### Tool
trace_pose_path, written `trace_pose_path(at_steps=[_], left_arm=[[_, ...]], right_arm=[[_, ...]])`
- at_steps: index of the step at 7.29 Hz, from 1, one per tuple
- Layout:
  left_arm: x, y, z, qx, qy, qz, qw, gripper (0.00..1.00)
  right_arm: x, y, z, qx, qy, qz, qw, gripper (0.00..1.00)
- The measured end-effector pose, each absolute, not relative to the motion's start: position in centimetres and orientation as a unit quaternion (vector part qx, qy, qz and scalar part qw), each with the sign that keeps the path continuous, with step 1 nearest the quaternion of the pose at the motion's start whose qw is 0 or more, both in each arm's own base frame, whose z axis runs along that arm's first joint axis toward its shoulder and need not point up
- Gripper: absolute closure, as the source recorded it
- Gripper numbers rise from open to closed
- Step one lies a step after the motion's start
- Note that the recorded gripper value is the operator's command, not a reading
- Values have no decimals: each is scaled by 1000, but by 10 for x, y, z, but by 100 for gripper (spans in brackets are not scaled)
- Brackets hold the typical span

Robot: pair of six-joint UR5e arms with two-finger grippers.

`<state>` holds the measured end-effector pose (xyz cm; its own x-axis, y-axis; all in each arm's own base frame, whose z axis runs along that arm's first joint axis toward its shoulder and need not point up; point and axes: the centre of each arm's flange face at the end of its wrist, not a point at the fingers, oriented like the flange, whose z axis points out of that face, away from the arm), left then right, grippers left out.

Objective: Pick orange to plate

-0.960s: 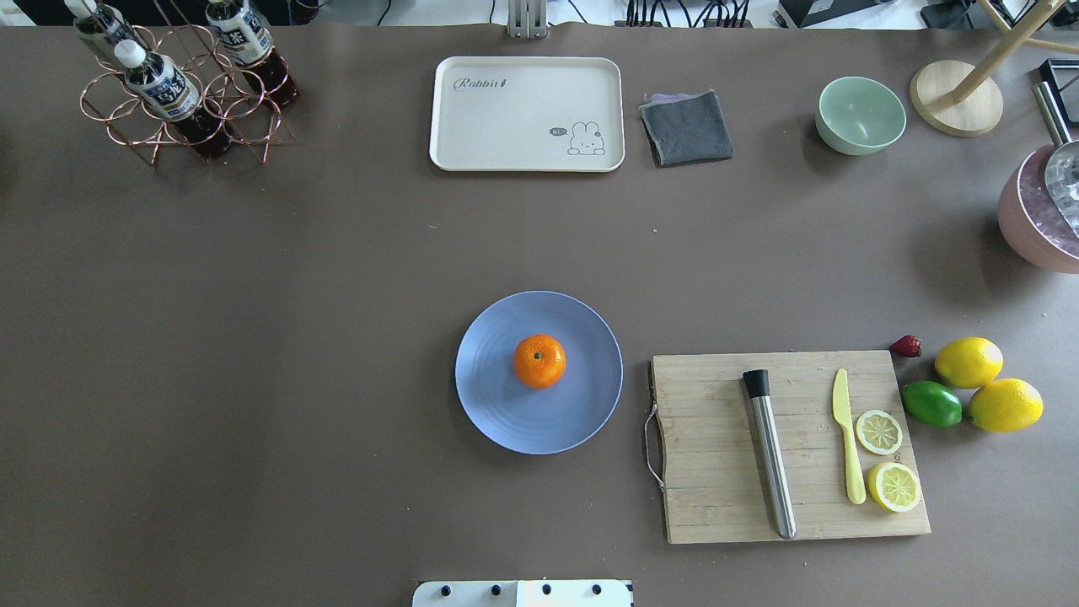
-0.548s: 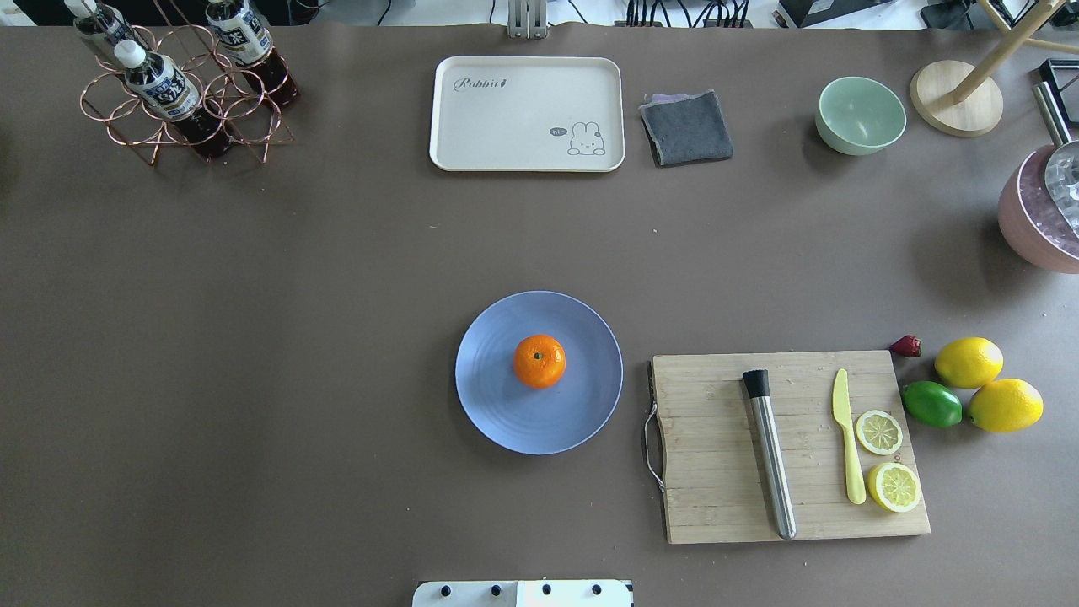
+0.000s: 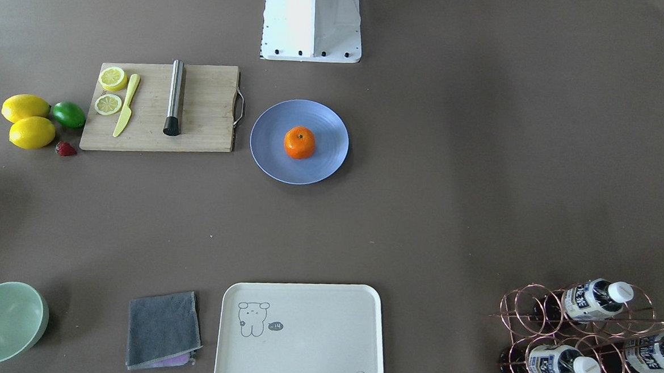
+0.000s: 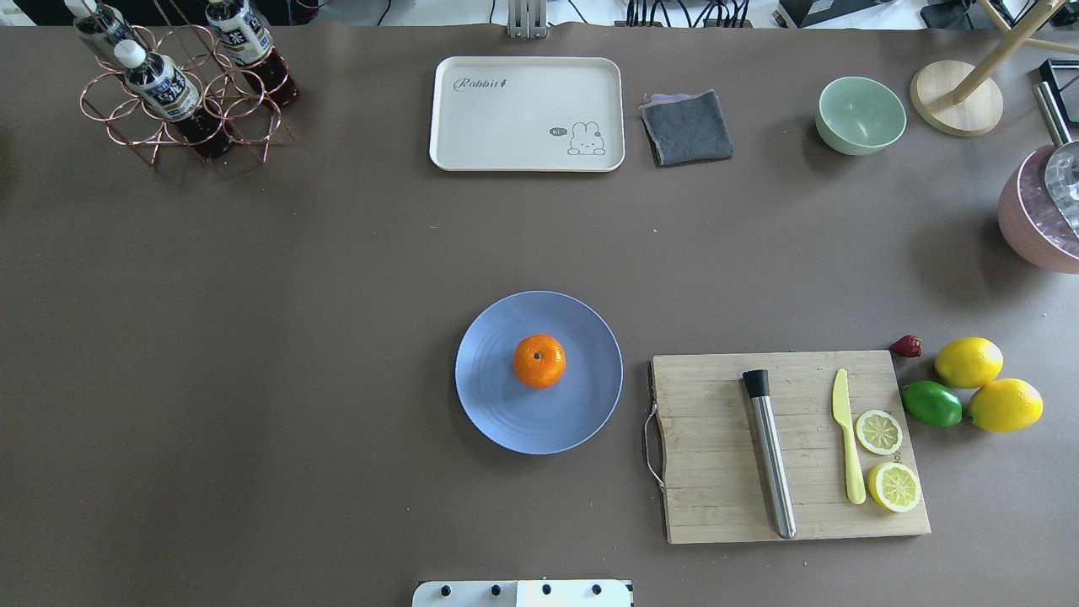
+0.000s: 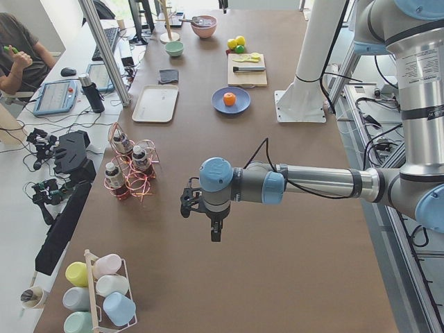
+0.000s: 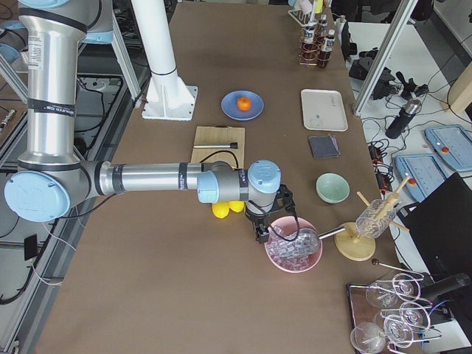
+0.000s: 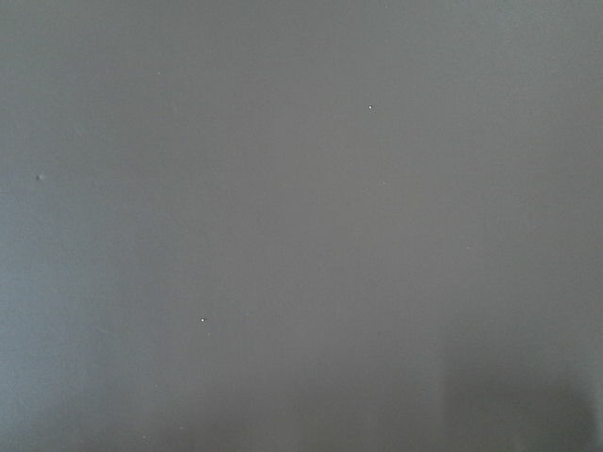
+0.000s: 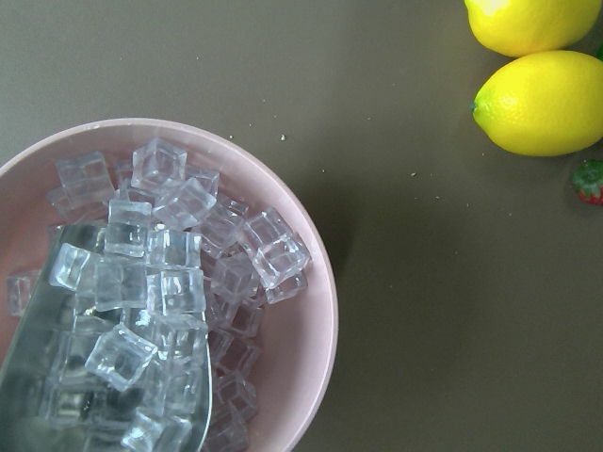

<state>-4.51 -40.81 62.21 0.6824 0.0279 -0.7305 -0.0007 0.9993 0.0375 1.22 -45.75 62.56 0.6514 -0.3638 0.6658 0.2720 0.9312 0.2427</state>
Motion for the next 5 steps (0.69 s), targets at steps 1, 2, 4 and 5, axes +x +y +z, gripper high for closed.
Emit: trace_pose_path(at_steps=[1, 2, 4, 5], left_arm=[[-45, -408, 622, 17, 398, 9, 917, 3], [-45, -408, 622, 17, 399, 9, 917, 3], [-45, -407, 622, 18, 399, 9, 917, 3], [-45, -405, 623, 20, 400, 10, 916, 3]], right_arm=[[8, -459, 623, 51, -378, -179, 907, 0], [2, -459, 621, 43, -376, -184, 907, 0], [-7, -462, 619, 26, -375, -191, 907, 0], [-5, -466, 616, 21, -375, -194, 906, 0]])
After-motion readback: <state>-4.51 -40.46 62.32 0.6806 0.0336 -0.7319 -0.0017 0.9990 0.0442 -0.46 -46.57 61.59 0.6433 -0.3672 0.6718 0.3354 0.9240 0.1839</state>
